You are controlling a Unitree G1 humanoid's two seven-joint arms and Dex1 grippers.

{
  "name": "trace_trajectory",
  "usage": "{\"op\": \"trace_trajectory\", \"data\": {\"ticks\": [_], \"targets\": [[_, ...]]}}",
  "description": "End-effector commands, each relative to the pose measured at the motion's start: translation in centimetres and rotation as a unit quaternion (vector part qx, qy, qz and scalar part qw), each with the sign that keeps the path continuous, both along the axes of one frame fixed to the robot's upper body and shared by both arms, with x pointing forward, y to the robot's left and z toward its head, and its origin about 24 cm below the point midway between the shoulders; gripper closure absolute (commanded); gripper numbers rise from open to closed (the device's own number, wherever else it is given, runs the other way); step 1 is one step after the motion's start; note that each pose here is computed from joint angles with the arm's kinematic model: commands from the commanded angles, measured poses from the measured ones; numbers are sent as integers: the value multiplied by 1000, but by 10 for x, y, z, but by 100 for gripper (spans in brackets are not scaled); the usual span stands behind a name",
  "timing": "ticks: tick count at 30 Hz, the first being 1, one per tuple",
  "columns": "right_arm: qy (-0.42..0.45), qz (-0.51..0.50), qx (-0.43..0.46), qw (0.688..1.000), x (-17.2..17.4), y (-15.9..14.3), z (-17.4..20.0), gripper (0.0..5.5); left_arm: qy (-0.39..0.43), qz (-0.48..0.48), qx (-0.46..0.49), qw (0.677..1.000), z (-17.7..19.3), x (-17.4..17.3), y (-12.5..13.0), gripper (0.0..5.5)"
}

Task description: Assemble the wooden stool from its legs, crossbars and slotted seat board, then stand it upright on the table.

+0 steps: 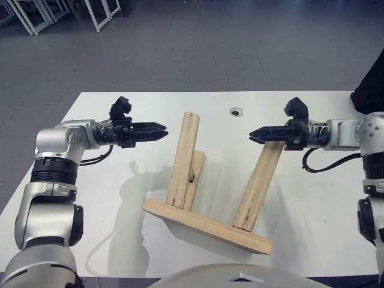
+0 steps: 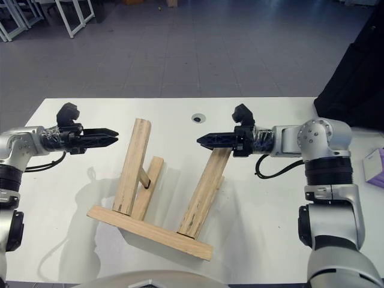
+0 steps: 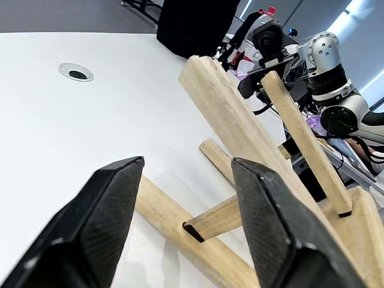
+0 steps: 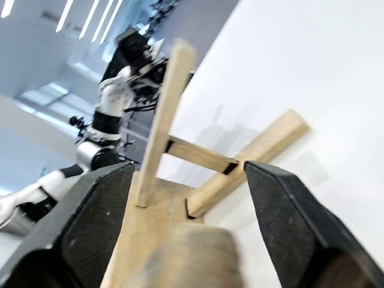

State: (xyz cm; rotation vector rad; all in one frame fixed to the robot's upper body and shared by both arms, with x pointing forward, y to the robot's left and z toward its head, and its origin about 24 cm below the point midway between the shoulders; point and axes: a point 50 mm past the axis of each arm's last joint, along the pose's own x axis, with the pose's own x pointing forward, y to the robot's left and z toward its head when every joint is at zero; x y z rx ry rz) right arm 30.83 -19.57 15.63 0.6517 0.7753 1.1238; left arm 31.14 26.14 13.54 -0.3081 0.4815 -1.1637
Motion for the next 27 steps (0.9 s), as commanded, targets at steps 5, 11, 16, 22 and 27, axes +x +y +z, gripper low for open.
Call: {"op": "trace_trajectory", "data": {"ticks": [5, 11, 16, 22, 27], "targets": [[-187, -213, 42, 958, 16, -70, 65, 162, -27, 79, 18, 996, 2, -24, 35, 244], [-165, 2, -223, 961, -95, -53, 11, 162, -99, -64, 272, 955, -14, -108, 37, 244], [-136, 167, -338, 916, -148, -42, -20, 162, -229, -188, 346, 890, -29, -126, 25, 244], [-172, 304, -394, 850, -182, -27, -39, 162, -331, -249, 287, 864, -35, -137, -12, 244], [-215, 333, -385, 834, -199, -5, -43, 162, -355, -233, 270, 864, -37, -133, -24, 244]]}}
